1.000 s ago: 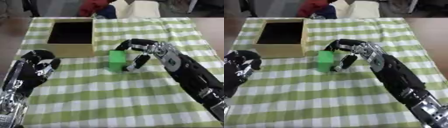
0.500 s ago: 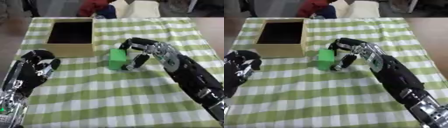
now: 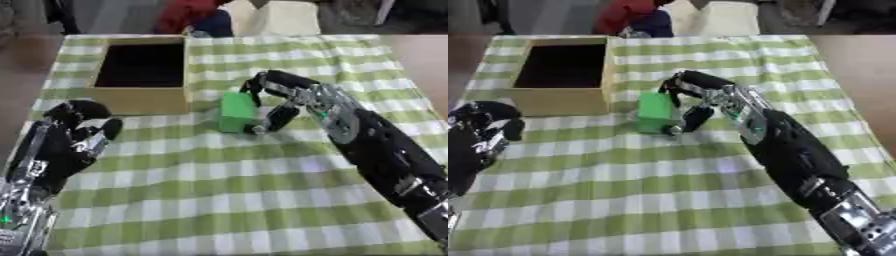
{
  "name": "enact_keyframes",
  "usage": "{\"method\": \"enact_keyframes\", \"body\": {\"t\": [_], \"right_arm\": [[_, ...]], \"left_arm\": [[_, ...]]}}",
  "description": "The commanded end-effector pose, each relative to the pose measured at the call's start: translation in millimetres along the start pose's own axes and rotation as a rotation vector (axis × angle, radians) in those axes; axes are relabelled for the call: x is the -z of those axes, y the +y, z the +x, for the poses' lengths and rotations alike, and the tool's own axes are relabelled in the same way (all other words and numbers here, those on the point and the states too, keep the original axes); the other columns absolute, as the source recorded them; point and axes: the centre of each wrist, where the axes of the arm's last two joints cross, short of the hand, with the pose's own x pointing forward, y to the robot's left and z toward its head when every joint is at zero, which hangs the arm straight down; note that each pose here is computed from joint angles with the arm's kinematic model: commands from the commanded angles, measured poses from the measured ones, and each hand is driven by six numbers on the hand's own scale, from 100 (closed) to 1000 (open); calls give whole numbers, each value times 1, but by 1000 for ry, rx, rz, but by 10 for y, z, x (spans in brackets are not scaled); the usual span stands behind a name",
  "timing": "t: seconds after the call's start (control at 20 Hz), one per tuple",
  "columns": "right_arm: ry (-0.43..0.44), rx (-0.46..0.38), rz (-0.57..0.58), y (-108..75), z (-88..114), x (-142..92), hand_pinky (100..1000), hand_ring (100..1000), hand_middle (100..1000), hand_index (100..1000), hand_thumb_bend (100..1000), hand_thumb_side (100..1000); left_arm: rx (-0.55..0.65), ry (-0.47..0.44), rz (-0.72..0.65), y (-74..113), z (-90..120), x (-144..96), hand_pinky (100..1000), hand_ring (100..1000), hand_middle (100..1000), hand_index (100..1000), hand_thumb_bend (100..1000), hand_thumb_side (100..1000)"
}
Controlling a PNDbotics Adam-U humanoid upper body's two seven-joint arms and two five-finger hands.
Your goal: Pick up objects on the table and place them in the box.
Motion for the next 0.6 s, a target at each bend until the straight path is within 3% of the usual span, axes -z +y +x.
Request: {"method": "enact_keyframes", "body": {"t": [0.05, 0.6], "right_arm": [[0, -19, -61, -199, -19, -49, 760, 647, 372, 543, 442, 219], [7, -44, -168, -616, -66, -300, 764, 651, 373, 544, 453, 188]], "left_arm": [[12, -32, 0, 12, 93, 27, 500, 705, 594, 627, 582, 241], [20, -48, -13, 11, 143, 2, 499, 705, 593, 627, 588, 240]]}}
